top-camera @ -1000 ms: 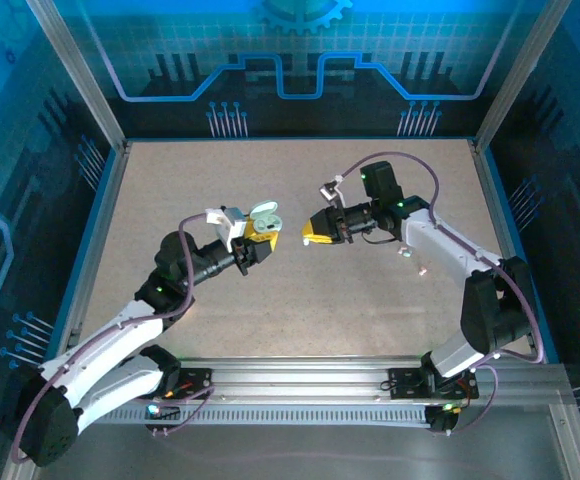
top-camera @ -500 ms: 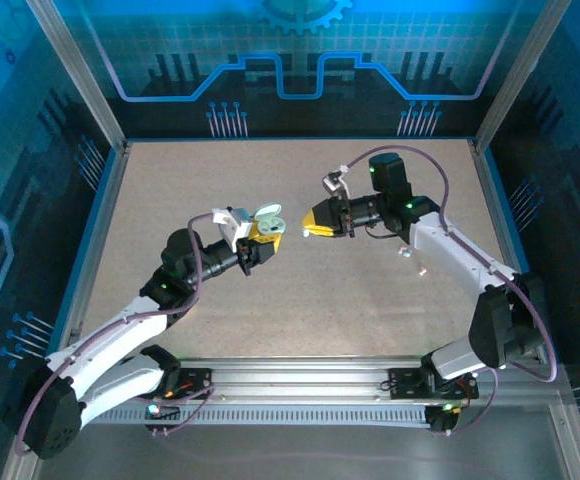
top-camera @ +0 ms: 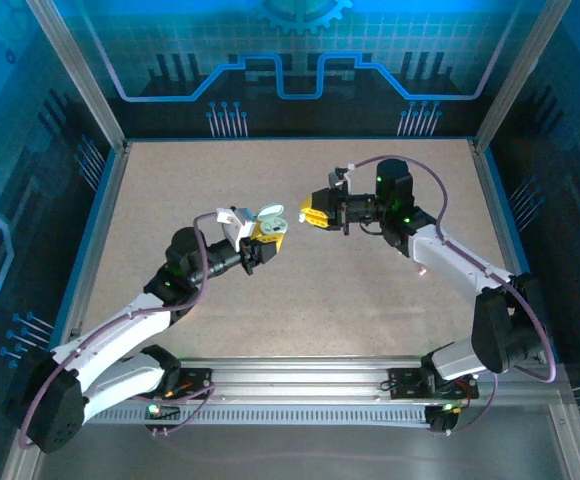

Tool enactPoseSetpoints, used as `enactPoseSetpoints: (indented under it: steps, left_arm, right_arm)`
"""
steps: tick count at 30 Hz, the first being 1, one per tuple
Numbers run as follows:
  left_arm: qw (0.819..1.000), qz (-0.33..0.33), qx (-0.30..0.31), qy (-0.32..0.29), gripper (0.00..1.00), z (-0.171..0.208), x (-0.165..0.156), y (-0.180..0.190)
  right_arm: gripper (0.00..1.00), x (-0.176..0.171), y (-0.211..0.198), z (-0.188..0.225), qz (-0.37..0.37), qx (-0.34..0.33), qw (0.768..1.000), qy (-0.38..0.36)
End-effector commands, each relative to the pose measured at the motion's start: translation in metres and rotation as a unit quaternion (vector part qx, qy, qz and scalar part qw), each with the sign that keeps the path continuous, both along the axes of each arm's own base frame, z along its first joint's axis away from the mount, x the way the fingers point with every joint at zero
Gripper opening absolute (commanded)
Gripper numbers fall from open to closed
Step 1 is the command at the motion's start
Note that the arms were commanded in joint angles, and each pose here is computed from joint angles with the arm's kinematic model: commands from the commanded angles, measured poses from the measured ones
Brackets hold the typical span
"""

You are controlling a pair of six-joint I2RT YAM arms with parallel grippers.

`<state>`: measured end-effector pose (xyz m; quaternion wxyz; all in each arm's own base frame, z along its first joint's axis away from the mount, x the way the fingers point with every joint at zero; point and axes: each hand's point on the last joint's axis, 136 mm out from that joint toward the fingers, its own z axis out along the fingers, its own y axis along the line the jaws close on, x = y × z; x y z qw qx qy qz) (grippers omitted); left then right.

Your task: Insert the wireless bluetooth earbuds into the charging case

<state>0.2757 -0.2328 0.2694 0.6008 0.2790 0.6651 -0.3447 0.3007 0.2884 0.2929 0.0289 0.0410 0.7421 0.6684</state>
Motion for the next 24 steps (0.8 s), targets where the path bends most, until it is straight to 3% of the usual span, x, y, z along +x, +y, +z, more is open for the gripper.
enactPoseSetpoints:
  steps: [1, 7, 17, 21, 24]
  left_arm:
    - [0.999, -0.009, -0.001, -0.031, 0.34, 0.010, -0.003, 0.000]
    - [0.999, -0.014, -0.002, -0.041, 0.34, 0.013, -0.004, -0.001]
    - [0.995, -0.061, -0.010, -0.078, 0.34, 0.029, -0.021, -0.009]
    - [0.996, -0.048, -0.006, -0.069, 0.34, 0.027, -0.014, -0.009]
    - [0.999, -0.008, 0.005, -0.050, 0.34, 0.017, -0.003, -0.002]
  right_arm:
    - [0.23, 0.000, 0.006, 0.008, 0.002, 0.016, 1.000, -0.007]
    - [0.24, -0.011, 0.008, 0.011, 0.022, -0.007, 0.999, -0.048]
    - [0.24, -0.045, -0.002, 0.038, 0.068, -0.081, 0.965, -0.241]
    - [0.23, -0.037, -0.012, 0.021, 0.049, -0.136, 0.959, -0.244]
    - [0.23, -0.027, -0.025, -0.017, 0.027, -0.219, 0.951, -0.215]
